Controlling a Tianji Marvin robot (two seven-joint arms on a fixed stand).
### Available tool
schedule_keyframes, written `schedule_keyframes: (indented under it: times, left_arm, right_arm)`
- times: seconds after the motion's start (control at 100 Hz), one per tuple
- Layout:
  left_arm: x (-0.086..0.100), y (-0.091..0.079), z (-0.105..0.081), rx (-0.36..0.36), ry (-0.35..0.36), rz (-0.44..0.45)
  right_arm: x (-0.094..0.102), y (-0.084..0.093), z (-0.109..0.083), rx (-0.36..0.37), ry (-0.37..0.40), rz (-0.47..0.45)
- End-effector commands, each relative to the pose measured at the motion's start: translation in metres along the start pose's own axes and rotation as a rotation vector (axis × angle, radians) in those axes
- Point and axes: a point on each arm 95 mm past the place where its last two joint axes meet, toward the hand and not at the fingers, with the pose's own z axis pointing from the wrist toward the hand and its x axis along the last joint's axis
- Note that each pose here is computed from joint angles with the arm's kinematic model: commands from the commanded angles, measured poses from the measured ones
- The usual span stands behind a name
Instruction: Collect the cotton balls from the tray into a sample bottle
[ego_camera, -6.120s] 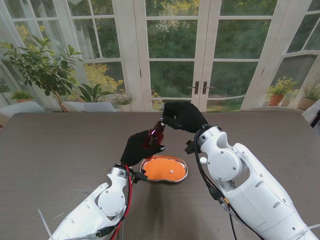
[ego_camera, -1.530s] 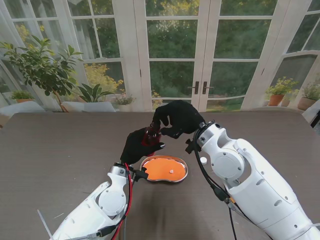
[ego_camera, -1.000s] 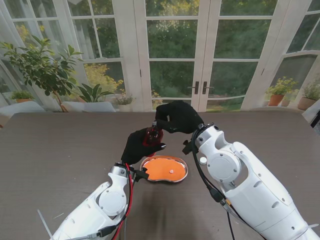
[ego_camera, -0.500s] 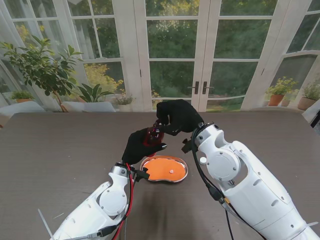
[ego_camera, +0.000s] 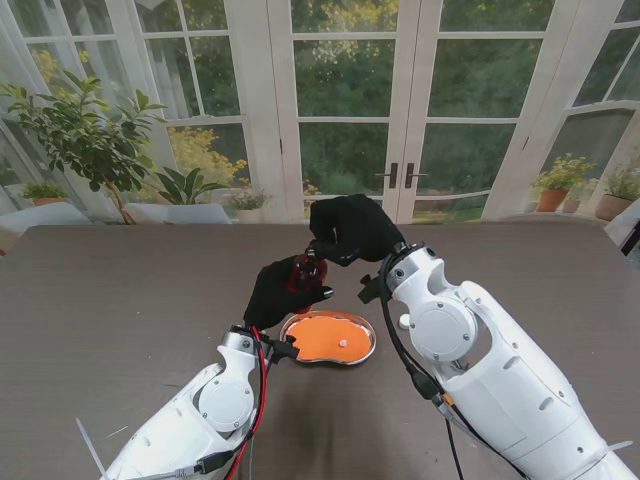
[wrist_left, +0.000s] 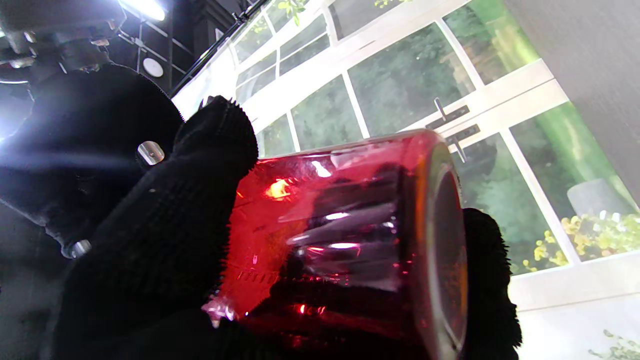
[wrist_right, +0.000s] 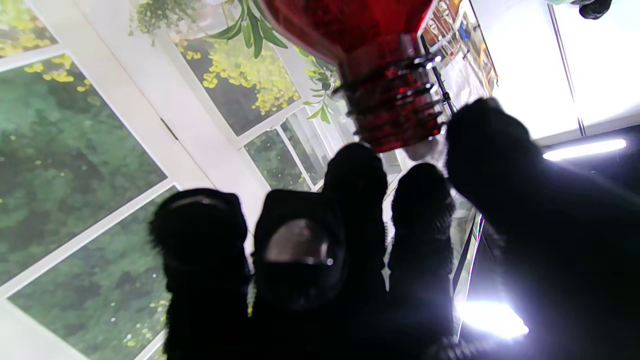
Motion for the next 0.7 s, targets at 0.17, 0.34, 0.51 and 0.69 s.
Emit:
schedule_keyframes:
  times: [0.17, 0.34, 0.51, 0.69]
  left_arm:
    - [0.0024, 0.004, 0.0009, -0.015, 0.002, -0.014]
    - [0.0026, 0.0036, 0.001, -0.016, 0.003, -0.016]
    - [0.0026, 0.0034, 0.0005, -0.02, 0.004, -0.017]
    - [0.0029, 0.0034, 0.0001, -0.026, 0.01, -0.021]
  right_arm:
    - [0.0, -0.006, 0.0, 0.048, 0.015, 0.024]
    - [-0.0004, -0.0075, 0.0009, 0.056, 0.017, 0.02]
    - [-0.002, -0.0086, 0.0018, 0.058, 0.012, 0.008]
    - [-0.0038, -0.0068, 0.0029, 0.048, -0.002, -0.022]
